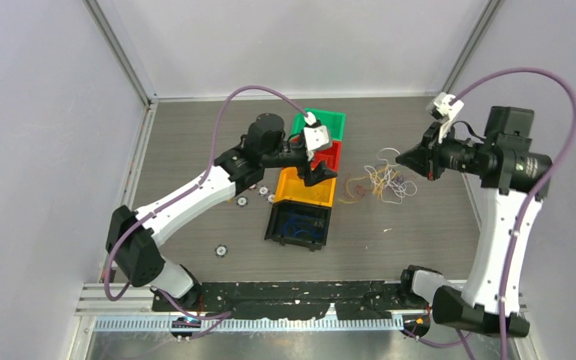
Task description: Untangle the cables
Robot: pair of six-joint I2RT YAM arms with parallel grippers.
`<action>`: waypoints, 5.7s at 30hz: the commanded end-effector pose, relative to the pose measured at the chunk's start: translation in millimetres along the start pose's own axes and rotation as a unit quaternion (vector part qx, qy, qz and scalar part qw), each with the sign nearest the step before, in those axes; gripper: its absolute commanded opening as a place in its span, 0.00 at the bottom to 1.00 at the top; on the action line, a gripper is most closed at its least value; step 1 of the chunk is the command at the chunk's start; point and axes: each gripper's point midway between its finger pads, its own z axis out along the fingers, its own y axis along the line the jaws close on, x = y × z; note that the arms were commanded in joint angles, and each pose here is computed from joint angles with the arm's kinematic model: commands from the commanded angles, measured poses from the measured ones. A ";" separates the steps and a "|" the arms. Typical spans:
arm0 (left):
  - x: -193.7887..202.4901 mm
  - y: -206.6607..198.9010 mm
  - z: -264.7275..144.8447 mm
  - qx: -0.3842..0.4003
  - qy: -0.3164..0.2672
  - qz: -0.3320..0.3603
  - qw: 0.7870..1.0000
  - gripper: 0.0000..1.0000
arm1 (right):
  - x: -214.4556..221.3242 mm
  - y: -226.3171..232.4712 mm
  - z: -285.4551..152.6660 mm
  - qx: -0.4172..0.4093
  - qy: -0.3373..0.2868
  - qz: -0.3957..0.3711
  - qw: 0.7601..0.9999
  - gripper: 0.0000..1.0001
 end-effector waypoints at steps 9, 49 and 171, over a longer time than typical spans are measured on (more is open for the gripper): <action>-60.2 19.8 -30.5 -0.031 -0.064 0.026 0.997 0.78 | -140.1 43.9 -48.6 -0.020 -0.199 -0.021 0.980 0.05; -3.4 107.7 -118.7 -0.156 -0.016 -0.092 0.983 0.99 | -221.4 -130.9 52.5 0.091 -0.292 -0.014 0.952 0.05; -2.0 138.8 -123.8 -0.134 -0.026 -0.098 0.986 0.99 | 172.3 -176.0 243.4 0.035 0.315 -0.095 0.944 0.22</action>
